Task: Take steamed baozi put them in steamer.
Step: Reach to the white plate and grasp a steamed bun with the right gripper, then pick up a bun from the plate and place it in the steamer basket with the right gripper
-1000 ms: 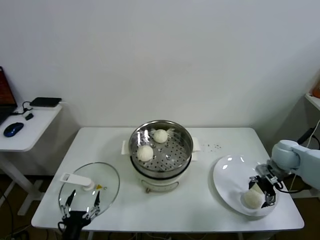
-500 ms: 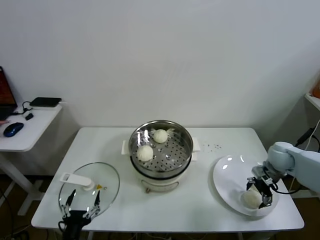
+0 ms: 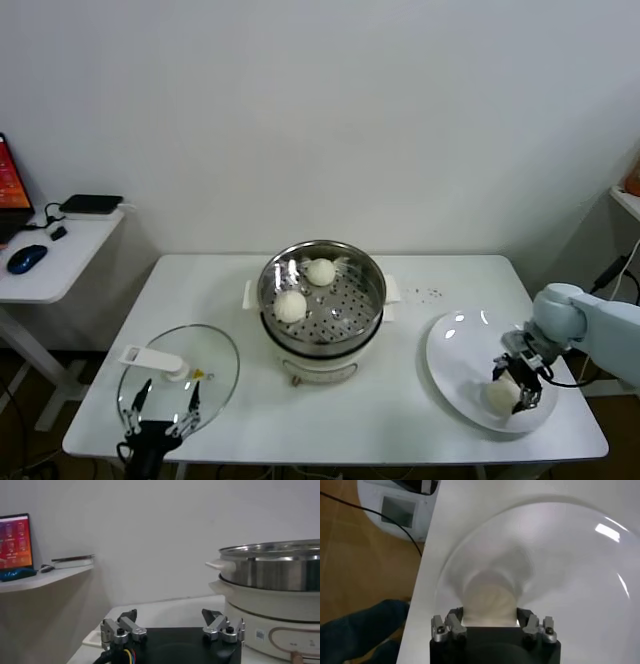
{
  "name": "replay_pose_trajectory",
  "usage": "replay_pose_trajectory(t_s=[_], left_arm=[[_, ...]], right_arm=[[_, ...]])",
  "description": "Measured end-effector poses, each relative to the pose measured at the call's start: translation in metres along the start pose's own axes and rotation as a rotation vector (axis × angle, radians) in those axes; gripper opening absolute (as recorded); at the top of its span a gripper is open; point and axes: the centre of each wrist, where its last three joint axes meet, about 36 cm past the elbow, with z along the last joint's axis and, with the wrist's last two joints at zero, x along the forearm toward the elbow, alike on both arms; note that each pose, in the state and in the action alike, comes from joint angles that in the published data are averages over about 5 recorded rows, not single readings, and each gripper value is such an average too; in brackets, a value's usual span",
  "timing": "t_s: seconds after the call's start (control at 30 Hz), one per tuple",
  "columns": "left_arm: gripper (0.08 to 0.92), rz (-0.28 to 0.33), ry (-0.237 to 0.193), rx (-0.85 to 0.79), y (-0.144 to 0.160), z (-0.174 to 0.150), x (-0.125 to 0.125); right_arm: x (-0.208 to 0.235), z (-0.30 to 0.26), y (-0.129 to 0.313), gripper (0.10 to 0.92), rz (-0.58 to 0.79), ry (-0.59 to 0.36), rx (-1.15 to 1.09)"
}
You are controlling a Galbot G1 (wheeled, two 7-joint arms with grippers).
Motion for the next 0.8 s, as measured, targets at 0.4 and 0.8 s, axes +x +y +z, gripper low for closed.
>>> replay_pose_trajectory(t_s=[0.4, 0.8], left_arm=[[0.823, -0.004, 0.002, -0.005, 0.003, -0.002, -0.001], [0.823, -0.004, 0.015, -0.018, 0.005, -0.002, 0.001]], right_arm=[[0.072, -0.033, -0.027, 0.702, 0.090, -0.001, 0.191], [0.213, -0.125, -0.060, 0.697, 0.297, 0.135, 0.675]])
